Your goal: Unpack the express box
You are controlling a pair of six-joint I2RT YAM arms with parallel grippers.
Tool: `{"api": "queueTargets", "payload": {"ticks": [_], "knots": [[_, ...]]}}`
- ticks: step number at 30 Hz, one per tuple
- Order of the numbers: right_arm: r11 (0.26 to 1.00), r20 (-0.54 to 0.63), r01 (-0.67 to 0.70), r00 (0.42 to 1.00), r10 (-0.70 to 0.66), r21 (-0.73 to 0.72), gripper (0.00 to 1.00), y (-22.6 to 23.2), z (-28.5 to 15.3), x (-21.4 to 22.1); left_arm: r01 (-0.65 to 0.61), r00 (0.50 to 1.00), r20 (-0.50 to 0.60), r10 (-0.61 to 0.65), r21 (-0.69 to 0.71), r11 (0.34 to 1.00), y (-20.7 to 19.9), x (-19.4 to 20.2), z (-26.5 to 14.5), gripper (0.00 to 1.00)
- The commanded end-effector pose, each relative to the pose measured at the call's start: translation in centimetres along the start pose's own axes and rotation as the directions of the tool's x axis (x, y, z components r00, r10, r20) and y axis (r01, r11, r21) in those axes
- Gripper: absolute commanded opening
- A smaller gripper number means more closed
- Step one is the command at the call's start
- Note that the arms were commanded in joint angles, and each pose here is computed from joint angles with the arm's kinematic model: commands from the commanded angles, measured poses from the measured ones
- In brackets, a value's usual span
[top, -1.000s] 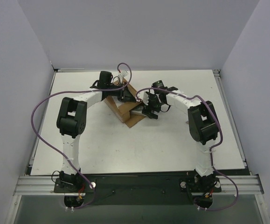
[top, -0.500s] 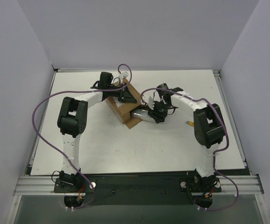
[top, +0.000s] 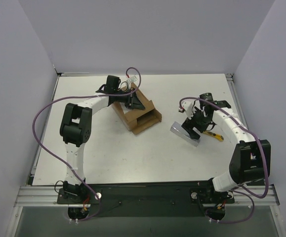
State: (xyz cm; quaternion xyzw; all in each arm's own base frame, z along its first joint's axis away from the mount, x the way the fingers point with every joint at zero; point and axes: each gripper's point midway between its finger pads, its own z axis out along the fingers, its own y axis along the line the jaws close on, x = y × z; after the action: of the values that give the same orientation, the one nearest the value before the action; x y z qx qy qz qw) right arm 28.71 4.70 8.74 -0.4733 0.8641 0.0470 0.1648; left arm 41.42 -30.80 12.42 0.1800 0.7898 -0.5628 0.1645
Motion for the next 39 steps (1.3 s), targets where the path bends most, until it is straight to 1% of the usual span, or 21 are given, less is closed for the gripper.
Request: {"api": "queueTargets", "payload": {"ticks": [1,2,4,9,11,12,14,16,17,18,22,27,29,31,32,33,34,35,36,37,39], "knots": [[0.988,0.105,-0.156,0.982,0.155,0.009,0.94,-0.5,-2.0,-3.3,-0.022,1.0,-0.022,0.021,-0.043,0.999,-1.6,1.0,-0.9,0.0],[0.985,0.136,-0.171,0.976,0.168,0.011,1.0,-0.6,-2.5,-4.1,-0.033,0.999,-0.018,0.032,-0.024,0.999,-2.7,0.7,-1.1,0.0],[0.976,0.198,-0.216,0.958,0.207,0.026,1.0,-1.3,-3.9,-5.7,-0.052,0.999,-0.005,0.052,0.037,0.998,-5.9,-0.2,-2.3,0.0],[0.955,0.241,-0.293,0.93,0.276,0.038,1.0,-2.2,-4.8,-6.6,-0.045,0.999,0.027,0.041,0.164,0.985,-12.6,-2.5,-5.9,0.0],[0.951,0.242,-0.308,0.925,0.292,0.032,1.0,-2.3,-4.7,-6.6,-0.047,0.999,0.036,0.04,0.209,0.977,-13.9,-3.1,-7.1,0.0],[0.949,0.244,-0.312,0.924,0.295,0.035,1.0,-2.5,-4.7,-6.7,0.032,0.999,0.032,-0.04,0.221,0.975,-14.3,-3.3,-8.1,0.0],[0.946,0.251,-0.324,0.918,0.306,0.031,1.0,-2.6,-4.7,-7.0,0.025,0.997,0.057,-0.041,0.261,0.965,-15.0,-4.2,-9.2,0.0],[0.944,0.257,-0.33,0.915,0.312,0.028,1.0,-2.8,-4.8,-7.2,0.135,0.986,0.061,-0.154,0.248,0.959,-14.5,-4.7,-10.7,0.0],[0.941,0.258,-0.337,0.912,0.319,0.025,1.0,-2.7,-4.8,-7.4,0.125,0.986,0.084,-0.148,0.23,0.965,-14.2,-5.1,-11.2,0.0],[0.94,0.265,-0.341,0.909,0.322,0.028,1.0,-3.0,-4.9,-7.5,0.17,0.978,0.083,-0.192,0.222,0.96,-13.7,-5.1,-11.7,0.0],[0.934,0.275,-0.356,0.9,0.338,0.017,1.0,-2.9,-4.9,-7.9,0.186,0.959,0.181,-0.219,0.181,0.966,-10.2,-7.4,-14.7,0.0],[0.927,0.279,-0.375,0.892,0.355,0.019,1.0,-3.0,-5.1,-7.9,0.266,0.929,0.247,-0.276,0.076,0.961,-4.2,-7.6,-15.2,0.0],[0.923,0.292,-0.385,0.886,0.36,0.029,1.0,-3.2,-5.6,-8.2,0.271,0.926,0.258,-0.277,0.059,0.961,-3.4,-7.8,-14.9,0.19],[0.914,0.303,-0.405,0.875,0.377,0.032,1.0,-3.2,-6.1,-8.4,0.275,0.922,0.273,-0.273,0.033,0.961,-3.0,-8.0,-14.8,0.3],[0.908,0.31,-0.417,0.869,0.386,0.036,1.0,-3.3,-6.4,-8.4,0.237,0.933,0.275,-0.235,0.023,0.971,-3.4,-8.4,-14.7,0.41],[0.899,0.307,-0.435,0.864,0.399,0.056,1.0,-3.6,-6.6,-8.3,0.237,0.934,0.271,-0.232,0.017,0.971,-3.6,-8.4,-14.5,0.44],[0.879,0.309,-0.472,0.847,0.432,0.065,1.0,-3.8,-6.8,-8.2,0.223,0.937,0.274,-0.217,0.01,0.975,-3.7,-8.6,-14.5,0.53],[0.861,0.312,-0.502,0.834,0.455,0.085,1.0,-4.1,-7.2,-8.1,0.205,0.94,0.278,-0.197,-0.001,0.979,-3.8,-8.8,-14.5,0.96],[0.842,0.311,-0.528,0.822,0.476,0.106,1.0,-4.4,-7.5,-7.9,0.197,0.942,0.28,-0.186,-0.011,0.98,-4.0,-8.9,-14.6,0.97],[0.782,0.308,-0.601,0.784,0.538,0.165,1.0,-5.3,-7.8,-7.2,0.19,0.942,0.284,-0.176,-0.023,0.981,-4.0,-9.0,-14.8,0.97],[0.715,0.303,-0.662,0.745,0.594,0.226,1.0,-6.2,-9.0,-6.6,0.158,0.943,0.306,-0.132,-0.064,0.985,-3.8,-9.4,-16.0,0.97]]}}
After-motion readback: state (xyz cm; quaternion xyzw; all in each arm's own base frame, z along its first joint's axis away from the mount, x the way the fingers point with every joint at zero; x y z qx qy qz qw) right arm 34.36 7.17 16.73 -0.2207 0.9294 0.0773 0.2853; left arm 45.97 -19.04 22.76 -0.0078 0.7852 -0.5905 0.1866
